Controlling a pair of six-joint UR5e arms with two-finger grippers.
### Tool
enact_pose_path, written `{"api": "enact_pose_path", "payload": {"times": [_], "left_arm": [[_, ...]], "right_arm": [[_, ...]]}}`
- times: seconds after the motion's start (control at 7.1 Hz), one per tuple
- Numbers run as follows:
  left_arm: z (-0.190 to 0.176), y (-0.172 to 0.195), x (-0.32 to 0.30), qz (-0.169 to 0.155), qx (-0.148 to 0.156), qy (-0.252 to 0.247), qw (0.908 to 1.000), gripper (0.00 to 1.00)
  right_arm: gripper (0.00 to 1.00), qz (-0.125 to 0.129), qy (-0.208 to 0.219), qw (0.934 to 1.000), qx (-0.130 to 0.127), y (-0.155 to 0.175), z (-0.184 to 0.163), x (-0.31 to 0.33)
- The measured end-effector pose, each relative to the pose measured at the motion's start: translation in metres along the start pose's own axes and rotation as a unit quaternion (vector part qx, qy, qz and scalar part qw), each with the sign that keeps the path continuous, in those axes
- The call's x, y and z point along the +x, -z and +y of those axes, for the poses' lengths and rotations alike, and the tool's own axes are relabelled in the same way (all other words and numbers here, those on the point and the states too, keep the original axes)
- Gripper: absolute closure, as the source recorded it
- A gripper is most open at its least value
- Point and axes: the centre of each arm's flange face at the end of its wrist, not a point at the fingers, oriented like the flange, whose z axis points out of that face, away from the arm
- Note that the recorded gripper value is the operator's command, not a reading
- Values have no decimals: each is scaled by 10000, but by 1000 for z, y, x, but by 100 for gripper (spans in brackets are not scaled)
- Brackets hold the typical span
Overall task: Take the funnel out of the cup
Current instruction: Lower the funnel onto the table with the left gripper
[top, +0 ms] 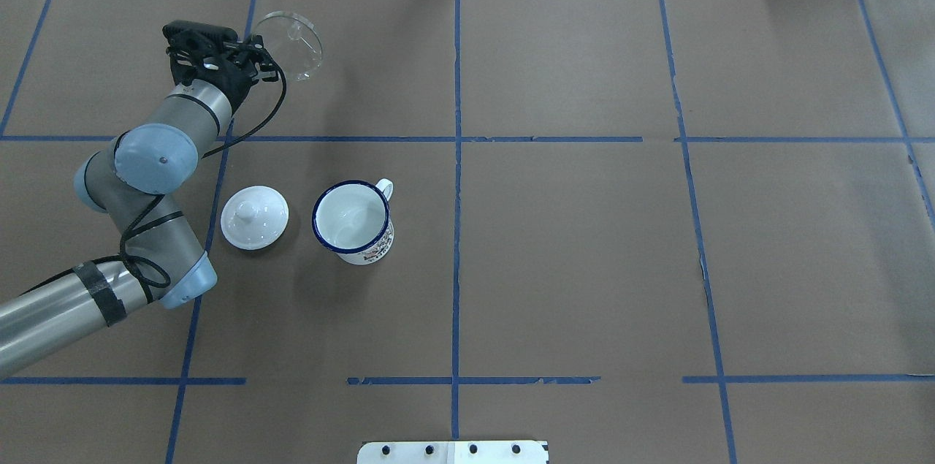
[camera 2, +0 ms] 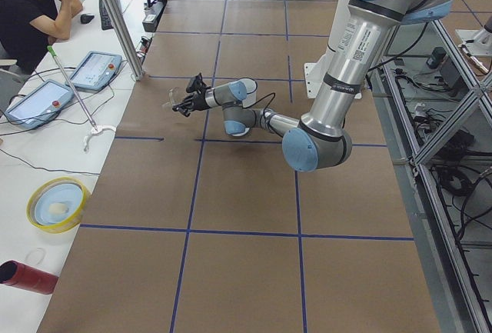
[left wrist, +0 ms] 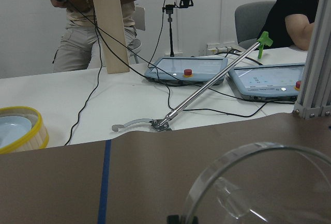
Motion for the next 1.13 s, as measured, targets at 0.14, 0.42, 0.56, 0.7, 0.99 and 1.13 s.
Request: {"api": "enact_pose_path", "payload": {"times": [0.14,0.42,0.56,0.7,0.99,1.13], "left_arm": [[9,-3,-2,-67,-7,-38,10000,100],[22,-8,-5,-188,-17,-111,9998,100],[26,-9,-5,-217,-27,-133,9997,100],[29,-10,-6,-233,-42,-149,9996,100],[32,-11,-6,-243,-63,-164,9995,100],[33,-11,-6,-243,-69,-169,9995,87]], "right_arm": [[0,0,0,10000,0,0,0,0],[0,0,0,10000,-1,0,0,0],[0,0,-1,10000,-1,0,0,0],[0,0,-2,10000,-3,0,0,0],[0,0,-2,10000,-2,0,0,0],[0,0,-2,10000,-2,0,0,0]]}}
